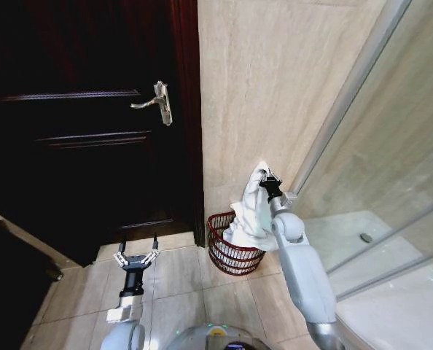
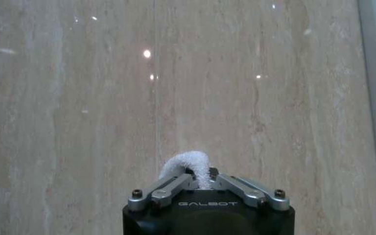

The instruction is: Discard the used towel into the hamper.

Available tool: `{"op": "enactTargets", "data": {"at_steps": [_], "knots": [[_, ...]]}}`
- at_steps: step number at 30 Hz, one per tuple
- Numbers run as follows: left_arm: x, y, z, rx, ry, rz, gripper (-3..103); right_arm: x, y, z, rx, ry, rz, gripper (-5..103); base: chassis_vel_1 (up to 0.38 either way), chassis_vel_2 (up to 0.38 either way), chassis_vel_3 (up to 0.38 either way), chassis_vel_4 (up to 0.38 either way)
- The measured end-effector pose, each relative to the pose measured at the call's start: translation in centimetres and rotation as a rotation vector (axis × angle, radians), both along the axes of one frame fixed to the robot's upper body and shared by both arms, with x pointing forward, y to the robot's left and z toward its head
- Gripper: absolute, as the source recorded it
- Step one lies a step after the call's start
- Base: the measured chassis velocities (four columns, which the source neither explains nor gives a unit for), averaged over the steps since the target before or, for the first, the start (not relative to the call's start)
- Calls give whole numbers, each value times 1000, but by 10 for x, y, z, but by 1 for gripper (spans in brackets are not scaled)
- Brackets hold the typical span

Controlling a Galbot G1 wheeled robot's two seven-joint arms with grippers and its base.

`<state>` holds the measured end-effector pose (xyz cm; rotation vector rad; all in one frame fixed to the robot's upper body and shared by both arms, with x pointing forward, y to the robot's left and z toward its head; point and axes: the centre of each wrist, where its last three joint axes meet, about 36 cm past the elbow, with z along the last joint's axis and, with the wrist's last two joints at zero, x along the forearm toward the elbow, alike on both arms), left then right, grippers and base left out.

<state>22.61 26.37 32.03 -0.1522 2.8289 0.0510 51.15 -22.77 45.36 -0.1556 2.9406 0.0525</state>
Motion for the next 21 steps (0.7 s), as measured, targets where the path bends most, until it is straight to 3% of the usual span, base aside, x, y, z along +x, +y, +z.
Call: {"op": "enactTargets", "data": {"at_steps": [1,2,4,11,12,14,17,20,21], "knots": [[1,-1,-1,0,-1,-4,100,-13,-8,-7,-38,26,-3,0,-18,55,45,-42],[1,-1,-2,1,-2,-6,100,-20,-10,-11,-61,33,-6,5,-33,55,48,-42],[2,-2,-2,1,-3,-9,100,-24,-11,-11,-67,33,-10,5,-16,27,24,-21],[6,-3,-2,2,-6,-24,100,-45,-15,-16,-72,37,-24,37,0,0,0,0],[6,-3,-2,2,-6,-24,100,-45,-15,-16,-72,37,-24,37,0,0,0,0],[6,-3,0,4,-6,-29,100,-54,-15,-13,-81,28,-34,48,0,0,0,0],[8,-4,1,3,-4,-32,100,-67,-14,-4,-80,36,-33,54,0,0,0,0],[13,-5,3,2,-13,-36,100,-79,-15,0,-56,46,-26,70,0,0,0,0],[13,-5,3,2,-13,-36,100,-79,-15,0,-56,46,-26,70,0,0,0,0]]}}
